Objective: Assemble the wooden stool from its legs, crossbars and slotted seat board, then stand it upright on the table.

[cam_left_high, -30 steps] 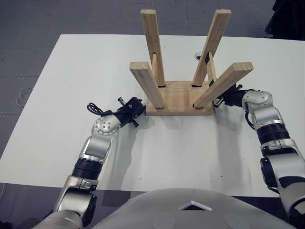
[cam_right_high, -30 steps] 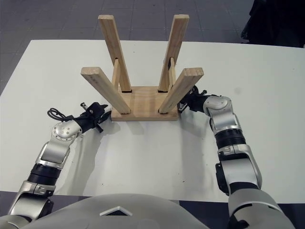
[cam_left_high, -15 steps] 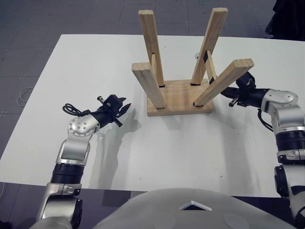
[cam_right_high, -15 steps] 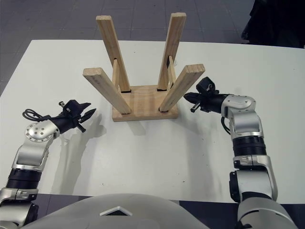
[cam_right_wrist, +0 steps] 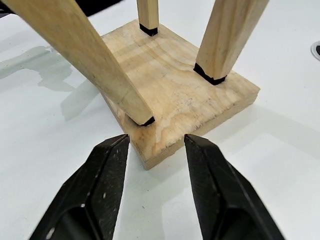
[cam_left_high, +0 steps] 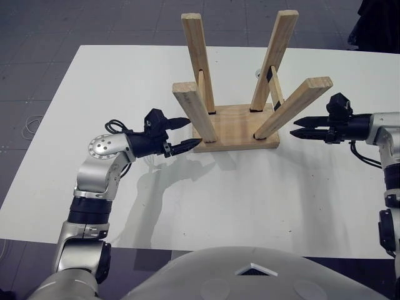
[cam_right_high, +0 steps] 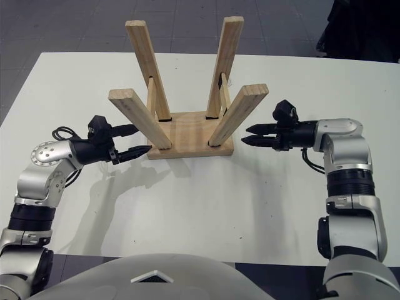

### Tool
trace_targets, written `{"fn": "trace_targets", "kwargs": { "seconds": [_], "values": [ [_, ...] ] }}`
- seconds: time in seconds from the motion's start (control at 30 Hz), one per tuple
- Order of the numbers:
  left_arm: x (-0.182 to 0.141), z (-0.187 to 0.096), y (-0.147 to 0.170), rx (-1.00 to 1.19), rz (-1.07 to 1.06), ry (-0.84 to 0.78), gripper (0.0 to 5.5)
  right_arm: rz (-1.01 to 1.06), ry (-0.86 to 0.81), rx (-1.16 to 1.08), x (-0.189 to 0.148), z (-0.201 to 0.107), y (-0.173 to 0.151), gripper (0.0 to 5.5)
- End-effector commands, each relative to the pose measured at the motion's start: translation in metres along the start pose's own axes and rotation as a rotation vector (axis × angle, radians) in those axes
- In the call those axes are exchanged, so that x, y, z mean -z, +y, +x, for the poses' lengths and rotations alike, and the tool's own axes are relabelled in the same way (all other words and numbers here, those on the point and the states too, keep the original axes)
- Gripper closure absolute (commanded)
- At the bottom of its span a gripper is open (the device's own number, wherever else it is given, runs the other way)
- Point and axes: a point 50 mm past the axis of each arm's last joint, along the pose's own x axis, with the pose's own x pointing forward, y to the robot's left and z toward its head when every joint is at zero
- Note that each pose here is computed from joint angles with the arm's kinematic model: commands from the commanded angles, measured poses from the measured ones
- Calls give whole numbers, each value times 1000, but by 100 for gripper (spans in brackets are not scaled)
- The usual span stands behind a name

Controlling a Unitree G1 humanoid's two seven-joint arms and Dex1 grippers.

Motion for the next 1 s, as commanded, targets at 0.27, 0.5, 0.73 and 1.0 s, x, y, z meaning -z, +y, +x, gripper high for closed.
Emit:
{"fn": "trace_targets", "kwargs": {
  "seconds": [0.27,0.5,0.73,1.0],
  "values": [
    [-5,-4,1,32,26,-28,220,-66,-47,-63,-17,7,15,348],
    [-21,-29,-2,7,76,-10,220,-89,-44,-48,-32,-25,26,348],
    [-64,-32,3,32,147,-75,220,-146,-163,-36,-77,-33,34,348],
    [-70,-24,0,156,106,-72,220,-140,-186,-88,-81,-24,41,348]
  ]
}}
